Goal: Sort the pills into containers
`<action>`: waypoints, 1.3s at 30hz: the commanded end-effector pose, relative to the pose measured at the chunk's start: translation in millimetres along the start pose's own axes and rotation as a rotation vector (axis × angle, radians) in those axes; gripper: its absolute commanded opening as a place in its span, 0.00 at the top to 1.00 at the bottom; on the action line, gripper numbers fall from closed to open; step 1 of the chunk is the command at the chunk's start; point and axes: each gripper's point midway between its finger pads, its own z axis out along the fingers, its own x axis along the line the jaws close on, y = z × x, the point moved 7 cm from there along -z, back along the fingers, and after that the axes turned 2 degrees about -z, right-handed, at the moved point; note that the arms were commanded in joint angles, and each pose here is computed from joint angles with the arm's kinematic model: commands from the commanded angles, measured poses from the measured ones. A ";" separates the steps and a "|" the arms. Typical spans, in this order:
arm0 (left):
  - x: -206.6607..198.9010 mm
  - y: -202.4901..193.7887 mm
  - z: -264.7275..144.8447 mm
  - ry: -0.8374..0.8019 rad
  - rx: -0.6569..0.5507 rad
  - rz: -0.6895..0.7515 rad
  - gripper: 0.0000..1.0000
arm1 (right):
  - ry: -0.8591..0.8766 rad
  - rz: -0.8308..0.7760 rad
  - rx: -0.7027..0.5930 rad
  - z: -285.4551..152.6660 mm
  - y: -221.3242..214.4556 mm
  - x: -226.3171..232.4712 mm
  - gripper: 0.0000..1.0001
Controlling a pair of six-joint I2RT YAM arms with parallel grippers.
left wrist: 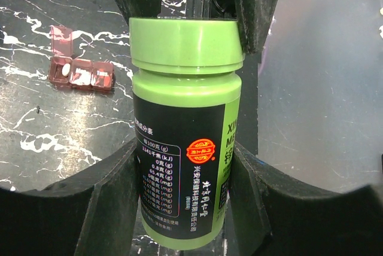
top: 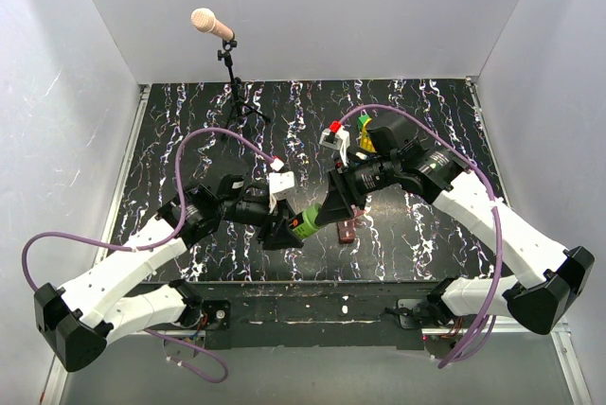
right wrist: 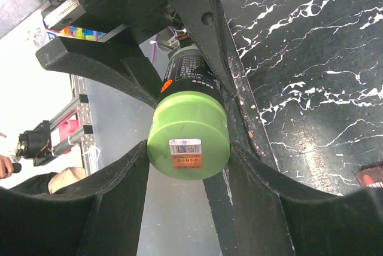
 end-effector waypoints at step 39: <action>-10.8 36.0 -7.2 0.008 -0.272 0.053 1.00 | -0.240 -0.071 -0.465 -59.1 41.9 38.8 0.11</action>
